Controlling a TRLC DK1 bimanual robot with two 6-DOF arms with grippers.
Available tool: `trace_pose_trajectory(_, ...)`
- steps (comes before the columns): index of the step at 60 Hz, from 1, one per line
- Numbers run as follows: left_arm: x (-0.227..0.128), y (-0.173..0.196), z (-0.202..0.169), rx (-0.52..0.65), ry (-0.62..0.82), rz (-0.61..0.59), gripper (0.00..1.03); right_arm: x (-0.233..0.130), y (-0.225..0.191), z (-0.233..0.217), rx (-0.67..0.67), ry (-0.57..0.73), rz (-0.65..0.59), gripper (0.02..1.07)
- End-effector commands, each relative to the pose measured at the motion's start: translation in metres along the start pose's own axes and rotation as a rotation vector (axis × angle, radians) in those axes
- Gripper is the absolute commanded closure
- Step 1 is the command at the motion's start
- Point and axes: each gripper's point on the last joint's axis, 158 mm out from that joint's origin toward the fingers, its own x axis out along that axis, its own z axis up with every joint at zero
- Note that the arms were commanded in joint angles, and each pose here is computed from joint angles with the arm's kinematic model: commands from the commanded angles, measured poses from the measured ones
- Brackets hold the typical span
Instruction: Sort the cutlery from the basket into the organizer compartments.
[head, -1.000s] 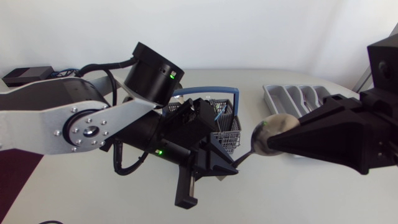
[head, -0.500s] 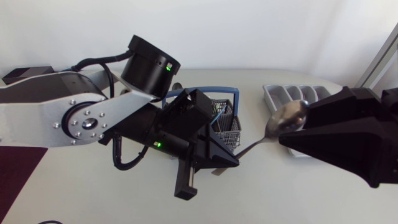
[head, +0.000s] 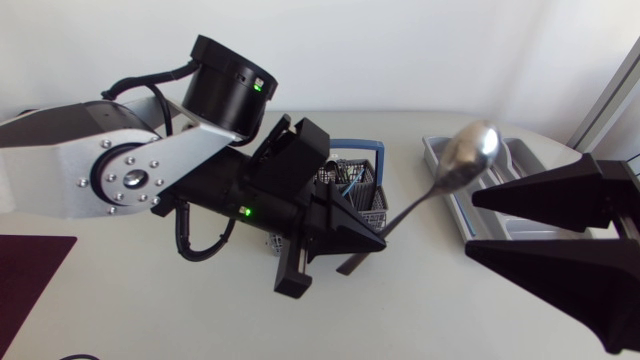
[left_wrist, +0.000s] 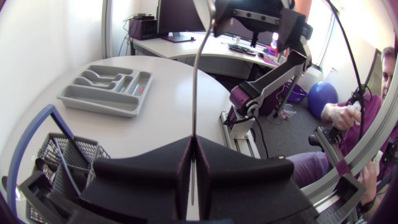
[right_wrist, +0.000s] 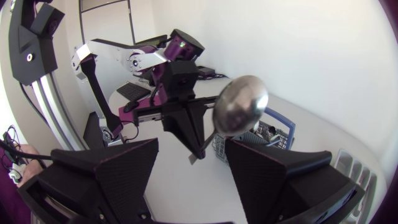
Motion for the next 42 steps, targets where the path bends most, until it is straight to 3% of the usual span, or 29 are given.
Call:
trace_pose_trajectory(1,-0.014,0.003,0.019,-0.015,-0.046,0.017,1.01,0.000,0.004,-0.003,0.018,-0.002,0.017,0.22)
trace_pose_trajectory(25,-0.034,-0.006,0.044,0.018,-0.100,0.010,1.01,0.022,-0.022,-0.020,0.054,0.056,-0.009,0.21)
trace_pose_trajectory(42,-0.033,-0.009,0.053,0.009,-0.120,-0.017,1.01,0.042,-0.032,-0.004,0.067,0.046,0.027,0.22)
